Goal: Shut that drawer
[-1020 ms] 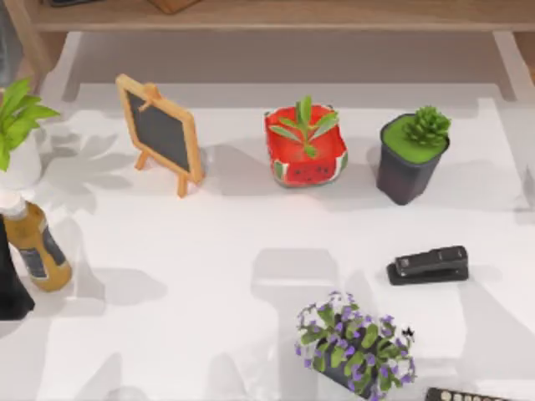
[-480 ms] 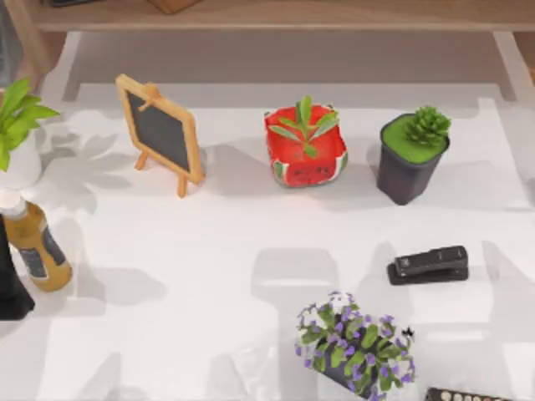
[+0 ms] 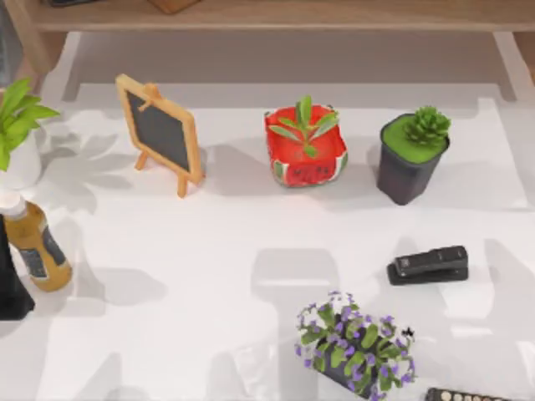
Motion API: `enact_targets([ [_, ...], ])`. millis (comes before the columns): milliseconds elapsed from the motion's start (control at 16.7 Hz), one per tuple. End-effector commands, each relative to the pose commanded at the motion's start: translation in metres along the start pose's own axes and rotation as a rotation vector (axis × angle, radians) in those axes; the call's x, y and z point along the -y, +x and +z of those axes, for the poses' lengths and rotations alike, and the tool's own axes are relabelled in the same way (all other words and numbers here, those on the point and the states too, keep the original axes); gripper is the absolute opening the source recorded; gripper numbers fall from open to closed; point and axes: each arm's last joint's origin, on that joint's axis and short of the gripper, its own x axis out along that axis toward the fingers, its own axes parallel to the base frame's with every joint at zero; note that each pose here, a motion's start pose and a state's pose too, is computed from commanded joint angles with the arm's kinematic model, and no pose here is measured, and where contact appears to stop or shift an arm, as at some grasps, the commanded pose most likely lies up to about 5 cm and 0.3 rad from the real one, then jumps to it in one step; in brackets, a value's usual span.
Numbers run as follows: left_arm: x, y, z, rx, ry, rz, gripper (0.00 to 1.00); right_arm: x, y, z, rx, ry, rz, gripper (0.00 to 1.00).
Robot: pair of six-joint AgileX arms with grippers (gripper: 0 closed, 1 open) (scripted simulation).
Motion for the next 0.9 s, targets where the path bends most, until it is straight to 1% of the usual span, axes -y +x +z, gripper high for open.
enact_targets([
  [120,0.000,0.000,0.000,0.000,0.000,0.000,1.00,0.006,0.001,-0.013,-0.007,-0.117,-0.005,1.00],
  [300,0.000,0.000,0.000,0.000,0.000,0.000,1.00,0.016,0.002,-0.039,-0.029,-0.320,-0.007,1.00],
  [600,0.000,0.000,0.000,0.000,0.000,0.000,1.00,0.032,-0.001,-0.085,-0.058,-0.698,0.007,1.00],
  [900,0.000,0.000,0.000,0.000,0.000,0.000,1.00,0.044,-0.003,-0.124,-0.056,-1.067,0.022,1.00],
])
